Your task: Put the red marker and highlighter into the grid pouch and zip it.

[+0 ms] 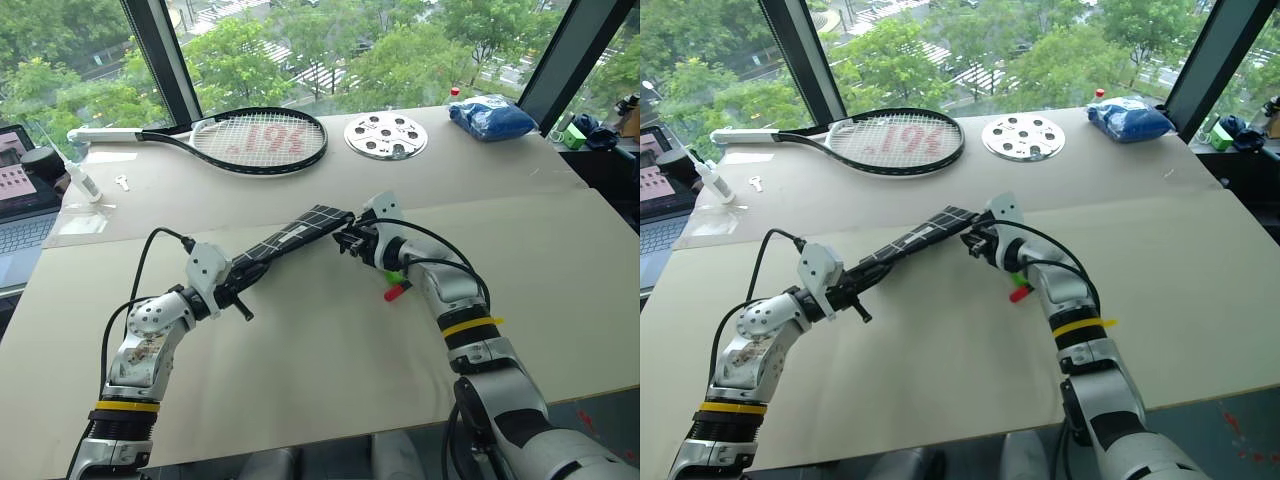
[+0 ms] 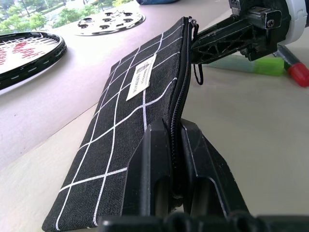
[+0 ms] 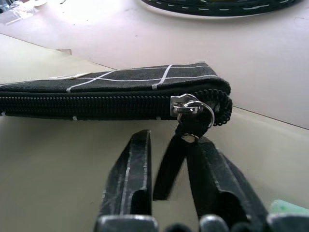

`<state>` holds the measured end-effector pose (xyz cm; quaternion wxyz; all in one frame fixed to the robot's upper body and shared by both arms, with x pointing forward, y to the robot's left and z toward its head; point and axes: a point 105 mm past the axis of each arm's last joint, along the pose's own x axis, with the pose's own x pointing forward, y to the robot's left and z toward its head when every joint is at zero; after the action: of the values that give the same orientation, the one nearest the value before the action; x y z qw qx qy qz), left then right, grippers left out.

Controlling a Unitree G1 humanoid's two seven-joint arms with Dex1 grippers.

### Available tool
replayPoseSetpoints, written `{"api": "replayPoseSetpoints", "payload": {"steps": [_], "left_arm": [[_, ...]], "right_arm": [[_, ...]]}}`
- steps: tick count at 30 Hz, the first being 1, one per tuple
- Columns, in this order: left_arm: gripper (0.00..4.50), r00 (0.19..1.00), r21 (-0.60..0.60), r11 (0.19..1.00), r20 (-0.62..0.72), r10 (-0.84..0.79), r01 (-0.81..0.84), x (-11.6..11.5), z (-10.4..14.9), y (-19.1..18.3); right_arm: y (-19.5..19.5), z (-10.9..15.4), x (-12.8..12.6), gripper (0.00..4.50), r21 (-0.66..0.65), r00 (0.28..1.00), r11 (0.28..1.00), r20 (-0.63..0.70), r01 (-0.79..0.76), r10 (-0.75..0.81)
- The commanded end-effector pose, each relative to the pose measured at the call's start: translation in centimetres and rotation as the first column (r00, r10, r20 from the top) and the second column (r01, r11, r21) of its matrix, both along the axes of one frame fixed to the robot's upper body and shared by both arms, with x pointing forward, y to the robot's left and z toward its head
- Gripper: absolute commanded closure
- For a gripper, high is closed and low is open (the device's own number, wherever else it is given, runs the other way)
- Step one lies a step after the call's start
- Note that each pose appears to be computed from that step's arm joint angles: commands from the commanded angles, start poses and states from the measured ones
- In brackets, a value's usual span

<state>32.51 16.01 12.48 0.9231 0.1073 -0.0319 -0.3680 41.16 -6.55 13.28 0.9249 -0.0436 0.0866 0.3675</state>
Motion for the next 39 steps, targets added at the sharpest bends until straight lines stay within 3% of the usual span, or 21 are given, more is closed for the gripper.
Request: {"api": "replayPoseSetpoints", "payload": {"steps": [1,14,20,24,30,36,39], "left_arm": [[4.5,0.999,-0.012,1.0,0.042,0.002,-0.001,-0.2,1.2,-0.1],[4.5,0.999,-0.012,1.0,0.038,-0.011,0.011,-0.1,1.0,-0.6],[4.5,0.999,-0.009,1.0,0.034,-0.015,0.015,-0.1,0.8,-0.6],[4.5,0.999,0.0,1.0,0.03,-0.018,0.018,-0.2,0.6,-0.6],[4.5,0.999,-0.003,1.0,0.033,-0.018,0.018,0.0,0.7,-0.6],[4.5,0.999,-0.013,1.0,0.036,-0.022,0.022,-0.1,0.8,-0.8],[4.5,0.999,-0.016,1.0,0.037,-0.019,0.02,-0.1,0.9,-0.8]], "right_arm": [[0.8,1.3,-0.1,4.48,-0.03,0.997,0.999,0.062,-0.04,0.042],[3.9,0.6,-2.5,4.48,-0.147,0.977,0.974,0.102,-0.172,0.188],[4.9,2.1,-3.0,4.48,-0.135,0.964,0.968,0.134,-0.214,0.231],[5.0,4.7,-3.0,4.48,-0.165,0.942,0.952,0.178,-0.257,0.285],[7.6,2.4,-6.6,4.48,-0.33,0.856,0.83,0.106,-0.45,0.506],[9.5,0.7,-6.7,4.48,-0.379,0.852,0.807,0.079,-0.454,0.517],[10.3,1.4,-7.0,4.48,-0.34,0.845,0.813,0.086,-0.473,0.528]]}}
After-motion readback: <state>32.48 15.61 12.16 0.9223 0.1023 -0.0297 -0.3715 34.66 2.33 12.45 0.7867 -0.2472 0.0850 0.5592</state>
